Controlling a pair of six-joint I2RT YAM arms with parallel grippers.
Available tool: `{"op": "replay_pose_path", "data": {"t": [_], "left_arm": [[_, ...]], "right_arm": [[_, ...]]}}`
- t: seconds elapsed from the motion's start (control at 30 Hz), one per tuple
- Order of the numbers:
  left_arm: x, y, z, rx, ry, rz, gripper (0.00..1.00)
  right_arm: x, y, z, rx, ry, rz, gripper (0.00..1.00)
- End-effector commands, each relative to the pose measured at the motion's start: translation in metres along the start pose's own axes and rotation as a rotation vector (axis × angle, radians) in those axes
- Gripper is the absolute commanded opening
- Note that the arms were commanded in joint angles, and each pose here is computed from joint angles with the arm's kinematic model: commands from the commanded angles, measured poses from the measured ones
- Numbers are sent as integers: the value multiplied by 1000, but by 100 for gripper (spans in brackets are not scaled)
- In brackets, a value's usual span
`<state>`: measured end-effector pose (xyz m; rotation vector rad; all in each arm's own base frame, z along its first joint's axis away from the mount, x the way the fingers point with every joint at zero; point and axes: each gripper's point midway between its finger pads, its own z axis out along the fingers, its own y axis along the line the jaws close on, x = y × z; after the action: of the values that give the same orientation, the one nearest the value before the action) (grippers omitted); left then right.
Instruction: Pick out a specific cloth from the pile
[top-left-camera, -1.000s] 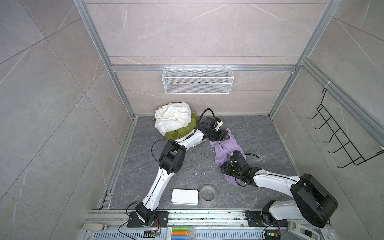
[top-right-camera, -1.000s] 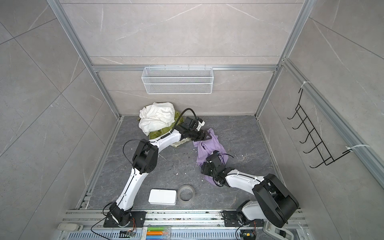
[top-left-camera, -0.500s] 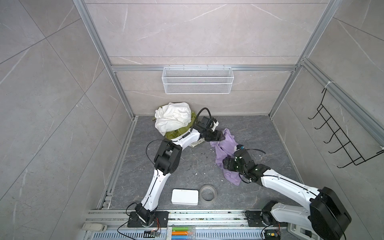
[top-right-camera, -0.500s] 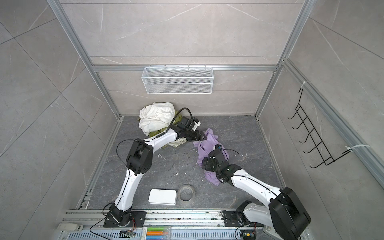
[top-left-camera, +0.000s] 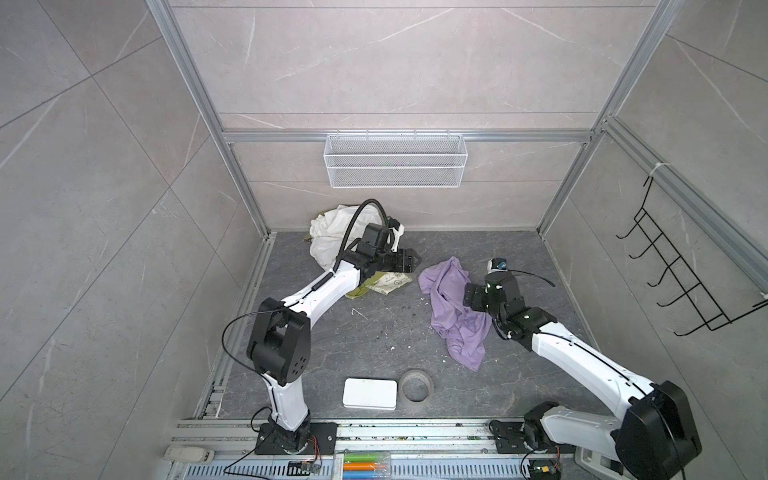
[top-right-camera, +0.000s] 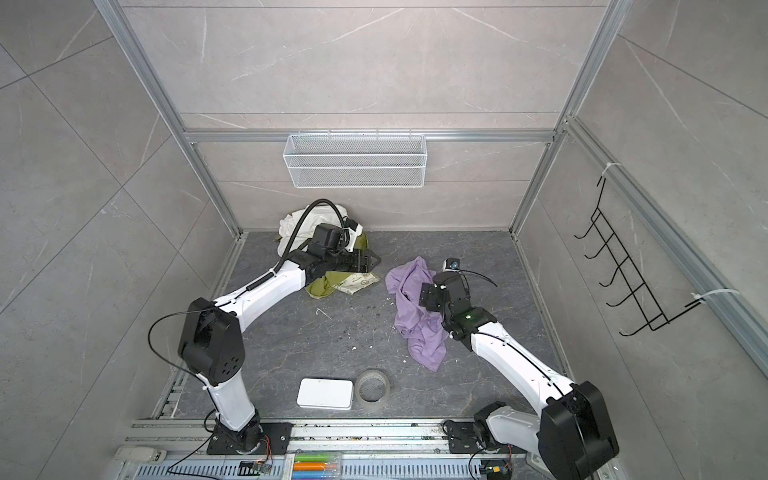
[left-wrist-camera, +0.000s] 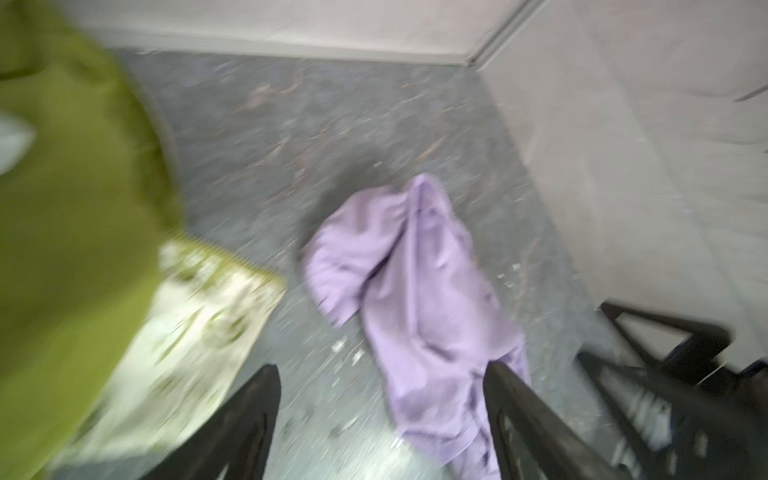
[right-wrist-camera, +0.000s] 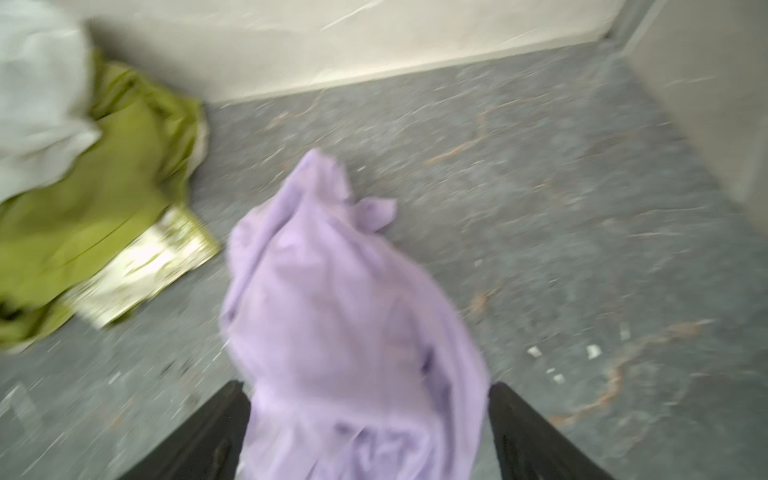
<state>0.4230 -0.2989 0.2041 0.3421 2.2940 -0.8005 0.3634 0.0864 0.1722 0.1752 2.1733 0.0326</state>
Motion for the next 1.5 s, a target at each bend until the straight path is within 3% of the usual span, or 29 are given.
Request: {"op": "replay_pose_path", "data": {"t": [0.0, 0.2, 0.47, 0.6, 0.67, 0.77, 0.97, 1.1, 1.47], "left_arm": [[-20, 39, -32, -202, -115, 17, 79], [-5, 109, -86, -513, -236, 56, 78], [41, 194, -126, -760, -271, 81, 69], [62, 238, -136, -852, -282, 59, 67], [62, 252, -141, -841, -269, 14, 66], [63, 259, -144, -854, -243, 54, 66], [84, 286, -151, -863, -195, 72, 66], [90, 306, -150, -834, -233, -12, 66], [102, 299, -148, -775, -310, 25, 67]], "right_arm": [[-36, -20, 15, 125, -129, 2, 94], [-44, -48, 45, 275, -239, -127, 100], [-27, -114, 66, 367, -208, 30, 100], [-37, -112, 67, 339, -281, 17, 100], [-37, -105, 64, 286, -301, -4, 100], [-28, -93, 57, 215, -275, -28, 99], [-18, -74, 43, 236, -274, -151, 98], [-13, -68, 41, 232, -274, -199, 99], [22, -93, 62, 244, -264, -128, 99]]}}
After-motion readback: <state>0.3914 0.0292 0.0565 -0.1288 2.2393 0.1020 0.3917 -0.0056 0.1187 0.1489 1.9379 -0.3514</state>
